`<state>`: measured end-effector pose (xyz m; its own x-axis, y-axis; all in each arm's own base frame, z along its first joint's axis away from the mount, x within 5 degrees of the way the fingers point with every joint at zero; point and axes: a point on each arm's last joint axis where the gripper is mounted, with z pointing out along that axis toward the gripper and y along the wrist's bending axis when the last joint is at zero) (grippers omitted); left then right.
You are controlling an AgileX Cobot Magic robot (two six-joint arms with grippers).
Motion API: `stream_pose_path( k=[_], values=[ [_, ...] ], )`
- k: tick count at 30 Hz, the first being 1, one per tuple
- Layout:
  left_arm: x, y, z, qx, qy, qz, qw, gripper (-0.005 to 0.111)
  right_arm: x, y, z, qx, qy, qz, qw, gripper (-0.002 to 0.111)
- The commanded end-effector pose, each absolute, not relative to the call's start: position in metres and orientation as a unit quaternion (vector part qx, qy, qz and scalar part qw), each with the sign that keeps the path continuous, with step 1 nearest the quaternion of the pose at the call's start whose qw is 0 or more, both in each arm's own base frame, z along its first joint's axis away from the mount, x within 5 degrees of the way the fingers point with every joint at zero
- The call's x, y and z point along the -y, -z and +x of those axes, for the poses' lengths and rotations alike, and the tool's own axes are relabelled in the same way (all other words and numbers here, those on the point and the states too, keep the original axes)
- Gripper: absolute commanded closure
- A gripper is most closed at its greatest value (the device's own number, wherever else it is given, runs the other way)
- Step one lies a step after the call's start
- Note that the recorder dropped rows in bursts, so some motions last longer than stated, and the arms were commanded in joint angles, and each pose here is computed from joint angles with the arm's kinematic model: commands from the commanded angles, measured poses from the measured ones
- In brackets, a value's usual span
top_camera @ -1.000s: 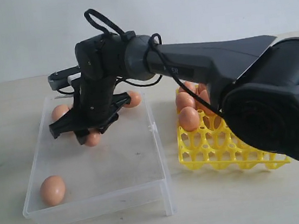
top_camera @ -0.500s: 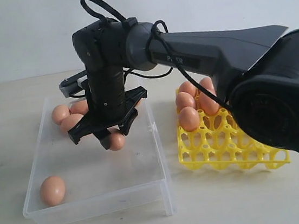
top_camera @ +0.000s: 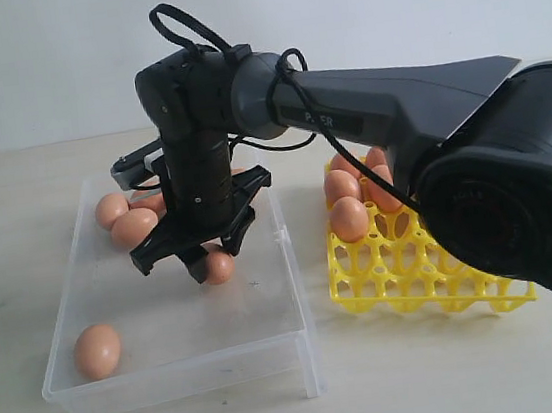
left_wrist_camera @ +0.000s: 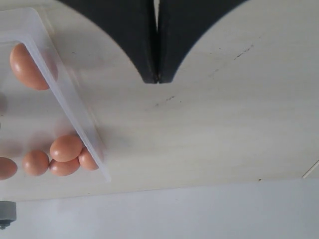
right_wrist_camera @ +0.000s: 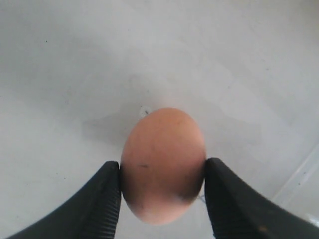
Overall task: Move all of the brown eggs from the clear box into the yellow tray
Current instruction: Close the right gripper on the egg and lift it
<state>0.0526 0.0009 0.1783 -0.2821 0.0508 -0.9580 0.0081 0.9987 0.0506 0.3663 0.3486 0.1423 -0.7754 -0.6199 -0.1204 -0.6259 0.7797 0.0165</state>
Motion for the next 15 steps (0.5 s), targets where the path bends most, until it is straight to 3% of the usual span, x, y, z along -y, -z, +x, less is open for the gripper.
stream_pose_path(
  k=[1,4,15],
  values=[
    [-0.001,-0.18,0.053,-0.799,-0.02,0.019,0.601,0.107,-0.349,-0.134,0.367,-0.941,-0.031,-0.333,0.044,0.066],
    [-0.001,-0.18,0.053,-0.799,-0.02,0.019,0.601,0.107,-0.349,-0.134,0.367,-0.941,-0.032,-0.333,0.046,0.061],
    [-0.001,-0.18,0.053,-0.799,-0.02,0.019,0.601,0.107,-0.353,-0.122,0.371,-0.936,-0.038,-0.346,0.061,0.061]
  ],
)
